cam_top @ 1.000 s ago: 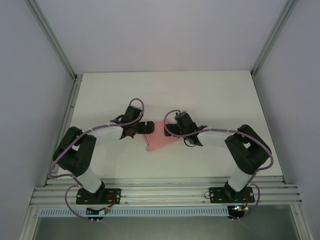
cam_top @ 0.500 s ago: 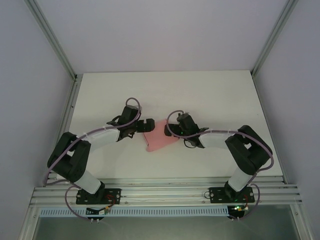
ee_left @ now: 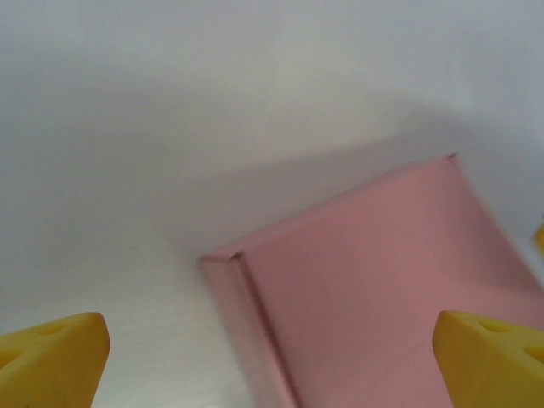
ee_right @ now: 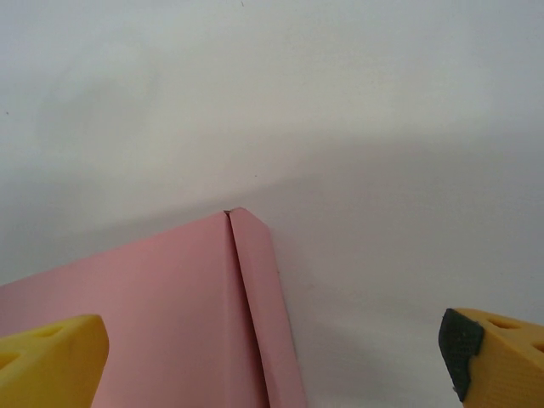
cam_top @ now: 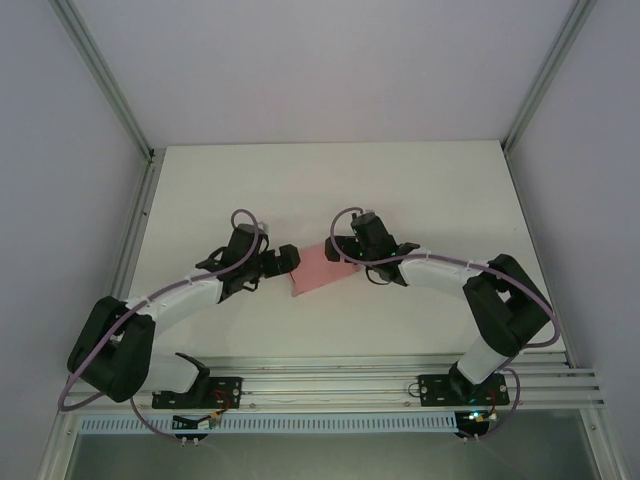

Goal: Assemble paper box

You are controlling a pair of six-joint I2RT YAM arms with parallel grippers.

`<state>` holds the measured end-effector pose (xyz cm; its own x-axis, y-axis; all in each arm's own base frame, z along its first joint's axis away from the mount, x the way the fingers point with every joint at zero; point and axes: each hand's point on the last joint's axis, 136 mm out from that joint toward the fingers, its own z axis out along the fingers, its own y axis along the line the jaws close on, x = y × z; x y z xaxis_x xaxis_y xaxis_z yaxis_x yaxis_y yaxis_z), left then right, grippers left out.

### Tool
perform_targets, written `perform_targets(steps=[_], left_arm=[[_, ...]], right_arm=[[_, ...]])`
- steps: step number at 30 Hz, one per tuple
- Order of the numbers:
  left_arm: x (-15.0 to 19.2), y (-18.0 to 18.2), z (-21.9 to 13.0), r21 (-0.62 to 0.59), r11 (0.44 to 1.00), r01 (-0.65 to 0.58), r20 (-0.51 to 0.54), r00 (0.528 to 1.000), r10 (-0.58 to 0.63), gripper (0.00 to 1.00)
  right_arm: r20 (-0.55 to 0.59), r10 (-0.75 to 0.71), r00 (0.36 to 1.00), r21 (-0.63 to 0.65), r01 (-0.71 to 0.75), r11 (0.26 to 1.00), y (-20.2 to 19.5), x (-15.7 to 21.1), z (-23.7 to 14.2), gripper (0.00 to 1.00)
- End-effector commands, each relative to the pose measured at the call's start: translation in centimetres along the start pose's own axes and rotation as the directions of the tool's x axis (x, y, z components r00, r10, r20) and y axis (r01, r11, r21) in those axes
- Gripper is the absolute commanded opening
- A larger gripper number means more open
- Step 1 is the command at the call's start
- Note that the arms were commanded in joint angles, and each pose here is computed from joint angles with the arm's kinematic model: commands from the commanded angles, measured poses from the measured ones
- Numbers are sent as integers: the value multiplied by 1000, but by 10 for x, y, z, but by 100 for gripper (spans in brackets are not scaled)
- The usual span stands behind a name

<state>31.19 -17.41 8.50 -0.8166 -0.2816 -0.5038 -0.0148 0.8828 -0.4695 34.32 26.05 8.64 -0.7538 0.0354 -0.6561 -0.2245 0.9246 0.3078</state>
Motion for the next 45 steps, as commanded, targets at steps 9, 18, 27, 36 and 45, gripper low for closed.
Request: perform_targets(steps=[9,18,27,36,45], left_arm=[[28,3,17,78,996,50,-90,995,-43,62],[46,13,28,108,988,106,-134,987,-91,48],[52,22,27,180,968,174,-140,979,-150,25],[48,27,13,245,944,219,-81,975,-206,19],[50,30,6,290,916,277,-62,961,-271,16]], right_arm=[[-55,32,998,13,-31,999,-17,2,4,100],[-153,108,982,-170,-134,976,-7,2,12,99],[-316,86,945,-375,-208,903,17,14,15,96],[-451,48,891,-460,-278,843,35,28,16,96],[-514,53,856,-504,-351,789,46,34,5,95]])
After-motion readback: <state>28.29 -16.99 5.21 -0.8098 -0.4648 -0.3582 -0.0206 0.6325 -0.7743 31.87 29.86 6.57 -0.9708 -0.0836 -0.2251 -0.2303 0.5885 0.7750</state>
